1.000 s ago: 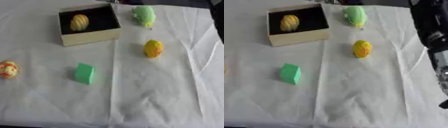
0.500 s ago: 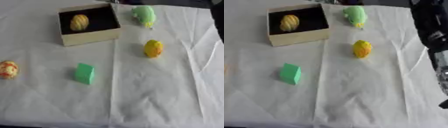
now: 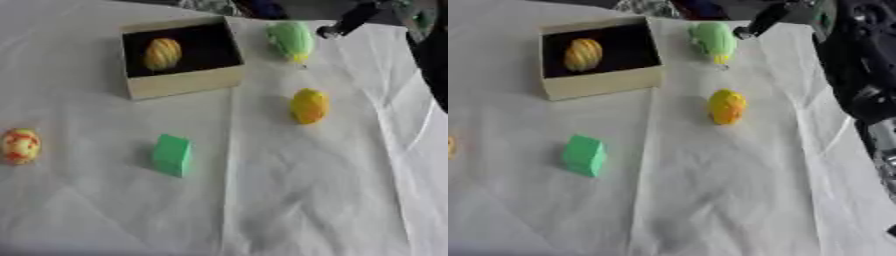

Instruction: Pick up objects on the table and place them in the box.

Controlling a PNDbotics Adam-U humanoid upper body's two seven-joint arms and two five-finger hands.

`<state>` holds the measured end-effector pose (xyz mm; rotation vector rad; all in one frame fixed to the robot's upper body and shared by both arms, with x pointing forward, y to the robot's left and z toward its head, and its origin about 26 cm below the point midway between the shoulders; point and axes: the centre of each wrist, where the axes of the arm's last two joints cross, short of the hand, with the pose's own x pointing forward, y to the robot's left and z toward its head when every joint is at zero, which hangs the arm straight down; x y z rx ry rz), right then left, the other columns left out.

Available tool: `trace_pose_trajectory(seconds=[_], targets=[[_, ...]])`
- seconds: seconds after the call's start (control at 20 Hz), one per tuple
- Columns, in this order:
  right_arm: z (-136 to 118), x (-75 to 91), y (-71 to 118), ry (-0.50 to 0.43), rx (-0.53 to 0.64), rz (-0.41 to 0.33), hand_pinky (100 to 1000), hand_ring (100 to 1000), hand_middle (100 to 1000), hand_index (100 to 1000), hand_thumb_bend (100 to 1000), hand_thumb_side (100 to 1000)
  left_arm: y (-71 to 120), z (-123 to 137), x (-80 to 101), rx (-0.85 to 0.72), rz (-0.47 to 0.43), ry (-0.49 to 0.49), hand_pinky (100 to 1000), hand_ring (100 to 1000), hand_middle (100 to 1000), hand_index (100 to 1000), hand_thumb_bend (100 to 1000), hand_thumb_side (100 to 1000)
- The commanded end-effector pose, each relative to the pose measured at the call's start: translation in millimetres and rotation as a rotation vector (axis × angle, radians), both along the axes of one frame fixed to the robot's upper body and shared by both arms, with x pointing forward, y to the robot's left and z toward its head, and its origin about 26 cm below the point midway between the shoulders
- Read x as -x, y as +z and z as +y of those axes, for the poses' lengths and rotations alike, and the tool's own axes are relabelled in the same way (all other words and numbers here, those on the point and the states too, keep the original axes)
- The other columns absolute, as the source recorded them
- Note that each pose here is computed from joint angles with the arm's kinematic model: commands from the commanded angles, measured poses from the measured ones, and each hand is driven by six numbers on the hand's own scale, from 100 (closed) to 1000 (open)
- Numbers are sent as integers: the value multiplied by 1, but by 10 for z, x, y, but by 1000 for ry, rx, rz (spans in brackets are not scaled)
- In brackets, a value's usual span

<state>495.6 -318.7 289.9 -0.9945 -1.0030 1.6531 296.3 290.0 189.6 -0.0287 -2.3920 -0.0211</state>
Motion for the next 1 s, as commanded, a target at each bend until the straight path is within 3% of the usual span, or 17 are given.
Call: trace_pose_trajectory(seconds=[0.05,0.75,0.8,1.0], targets=[[-60,6,72,-1,12,-12,916,1000,961,1000,325,627,97,13,23,-20,-32,-3,840,815,764,817,100,657],[36,-74,-86,6,14,9,916,1000,961,1000,364,620,92,9,23,-16,-30,-8,841,815,764,817,100,657],[79,-80,-70,13,1,-4,913,1000,956,1000,300,562,92,2,21,-15,-29,-10,842,816,764,817,100,660],[264,-123,-132,23,-31,-34,912,1000,957,1000,293,553,95,-7,18,-12,-29,-16,842,816,765,817,100,660]])
